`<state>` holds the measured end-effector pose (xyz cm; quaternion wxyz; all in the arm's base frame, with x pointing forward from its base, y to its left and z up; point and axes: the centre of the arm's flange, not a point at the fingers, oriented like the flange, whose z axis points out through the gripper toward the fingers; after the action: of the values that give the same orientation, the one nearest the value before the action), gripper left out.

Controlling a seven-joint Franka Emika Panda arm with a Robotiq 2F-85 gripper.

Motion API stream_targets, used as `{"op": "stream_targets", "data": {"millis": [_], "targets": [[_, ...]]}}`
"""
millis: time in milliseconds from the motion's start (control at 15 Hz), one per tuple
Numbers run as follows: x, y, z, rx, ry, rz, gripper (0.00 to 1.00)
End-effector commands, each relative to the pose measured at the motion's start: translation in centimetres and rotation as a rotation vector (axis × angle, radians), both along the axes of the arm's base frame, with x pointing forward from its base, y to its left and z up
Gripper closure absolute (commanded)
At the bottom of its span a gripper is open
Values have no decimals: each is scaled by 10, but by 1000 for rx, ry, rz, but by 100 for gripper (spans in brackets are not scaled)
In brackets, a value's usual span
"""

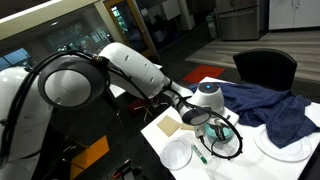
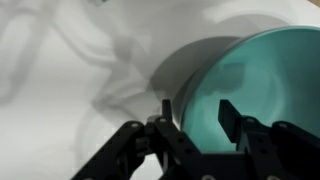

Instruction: Move the green bowl to the right

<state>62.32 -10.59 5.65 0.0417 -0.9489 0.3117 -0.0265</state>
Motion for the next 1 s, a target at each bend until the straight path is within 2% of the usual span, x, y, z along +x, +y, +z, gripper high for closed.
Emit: {"op": "stream_targets", "data": {"millis": [0,200,600,933], "targets": [[8,-2,-5,5,-17,-17,78],[10,-3,-10,9,-8,-15,99],[-5,-13,0,5,-5,-60,99],[-29,-39,5,24,12,-153,99]]}}
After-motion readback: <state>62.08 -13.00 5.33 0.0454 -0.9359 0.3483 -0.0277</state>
